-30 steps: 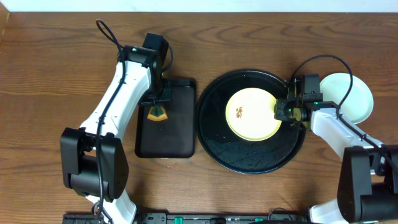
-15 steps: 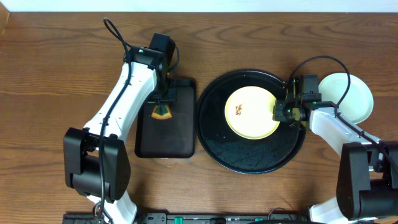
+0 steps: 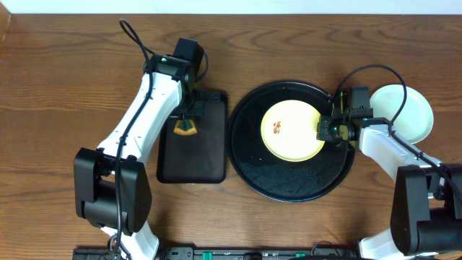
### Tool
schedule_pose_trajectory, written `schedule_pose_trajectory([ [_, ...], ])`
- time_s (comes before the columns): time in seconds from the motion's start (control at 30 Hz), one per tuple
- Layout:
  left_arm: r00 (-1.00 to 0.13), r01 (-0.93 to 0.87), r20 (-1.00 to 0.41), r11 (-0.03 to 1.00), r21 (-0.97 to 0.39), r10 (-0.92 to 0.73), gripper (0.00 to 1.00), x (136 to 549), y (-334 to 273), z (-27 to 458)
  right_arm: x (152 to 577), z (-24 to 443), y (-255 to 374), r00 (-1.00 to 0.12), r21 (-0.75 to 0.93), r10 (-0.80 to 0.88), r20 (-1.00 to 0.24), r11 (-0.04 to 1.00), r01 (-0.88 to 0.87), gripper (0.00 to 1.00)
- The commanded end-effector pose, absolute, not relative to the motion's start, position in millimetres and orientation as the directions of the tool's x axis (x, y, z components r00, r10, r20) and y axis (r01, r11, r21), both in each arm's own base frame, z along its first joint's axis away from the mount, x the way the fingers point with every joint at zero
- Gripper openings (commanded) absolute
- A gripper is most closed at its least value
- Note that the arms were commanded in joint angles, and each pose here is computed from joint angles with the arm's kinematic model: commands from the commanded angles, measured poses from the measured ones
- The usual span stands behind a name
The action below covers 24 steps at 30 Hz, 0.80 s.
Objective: Clean dirty plates on tray and stack at the side
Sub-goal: 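Dip the sponge in left gripper into the small black tray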
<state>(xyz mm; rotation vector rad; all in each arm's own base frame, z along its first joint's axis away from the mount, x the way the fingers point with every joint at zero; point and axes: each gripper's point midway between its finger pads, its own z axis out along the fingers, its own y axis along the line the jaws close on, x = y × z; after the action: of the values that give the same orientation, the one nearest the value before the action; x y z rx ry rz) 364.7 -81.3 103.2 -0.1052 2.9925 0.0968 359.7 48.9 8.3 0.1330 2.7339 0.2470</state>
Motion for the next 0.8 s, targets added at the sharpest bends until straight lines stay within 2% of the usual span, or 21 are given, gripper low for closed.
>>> schedule_pose_trajectory([
  [0.0, -0.984, -0.08, -0.164, 0.992, 0.093, -0.064, 0.07, 366.2, -74.2, 103.9, 358.4, 4.2, 49.0, -0.922, 0.184, 0.125, -0.367, 0.981, 0.059, 0.01],
  [0.43, -0.992, -0.075, -0.111, 0.988, 0.138, -0.06, 0.07, 352.1, -66.6, 108.6, 359.3, 4.5, 49.0, -0.92, 0.184, 0.124, -0.371, 0.981, 0.058, 0.01],
  [0.77, -0.981, -0.08, -0.187, 0.989, 0.124, -0.055, 0.07, 371.5, -69.4, 125.6, 359.3, 4.5, 49.0, -0.92, 0.184, 0.124, -0.371, 0.981, 0.058, 0.01],
])
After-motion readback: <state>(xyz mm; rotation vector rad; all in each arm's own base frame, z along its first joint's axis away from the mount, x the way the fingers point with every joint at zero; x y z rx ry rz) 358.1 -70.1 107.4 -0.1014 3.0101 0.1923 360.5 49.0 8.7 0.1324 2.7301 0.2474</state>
